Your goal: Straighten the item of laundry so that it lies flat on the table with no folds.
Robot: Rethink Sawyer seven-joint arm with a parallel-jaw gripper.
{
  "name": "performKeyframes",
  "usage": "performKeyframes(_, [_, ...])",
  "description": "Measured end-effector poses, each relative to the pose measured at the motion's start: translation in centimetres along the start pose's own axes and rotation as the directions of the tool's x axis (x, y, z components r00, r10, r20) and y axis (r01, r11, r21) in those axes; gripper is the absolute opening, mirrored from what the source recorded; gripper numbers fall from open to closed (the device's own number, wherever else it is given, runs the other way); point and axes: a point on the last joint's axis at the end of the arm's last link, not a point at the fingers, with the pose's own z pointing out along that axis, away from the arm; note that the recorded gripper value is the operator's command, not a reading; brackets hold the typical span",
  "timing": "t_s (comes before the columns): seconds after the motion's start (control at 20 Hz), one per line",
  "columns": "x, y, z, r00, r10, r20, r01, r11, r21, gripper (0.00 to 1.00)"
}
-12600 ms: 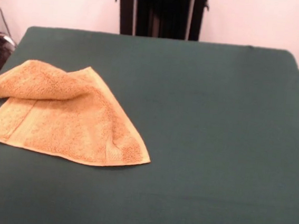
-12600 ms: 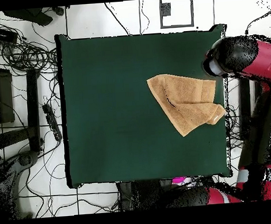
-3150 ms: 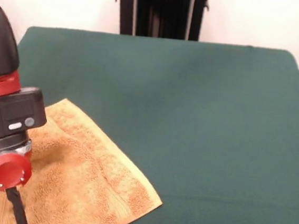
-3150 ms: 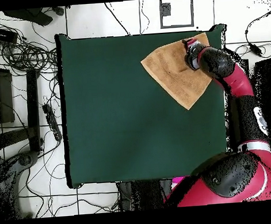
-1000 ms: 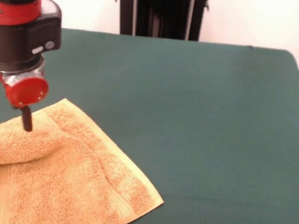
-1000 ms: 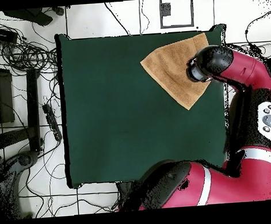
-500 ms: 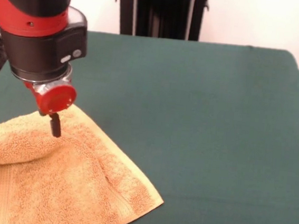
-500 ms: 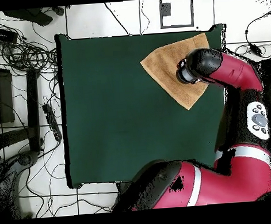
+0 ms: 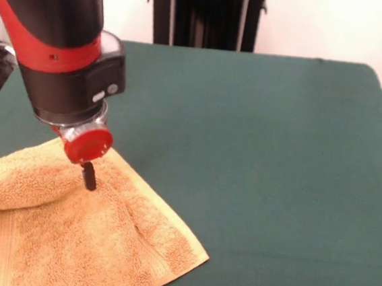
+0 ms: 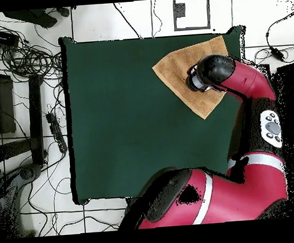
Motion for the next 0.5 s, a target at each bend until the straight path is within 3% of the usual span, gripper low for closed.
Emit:
performKeyframes(0.3, [1.5, -0.8, 4.8, 0.997, 0.038, -0.074, -0.036, 0.999, 0.019, 1.0])
performKeyframes(0.5, [1.0, -0.8, 4.7, 0.994, 0.066, -0.087, -0.066, 0.998, 0.002, 1.0])
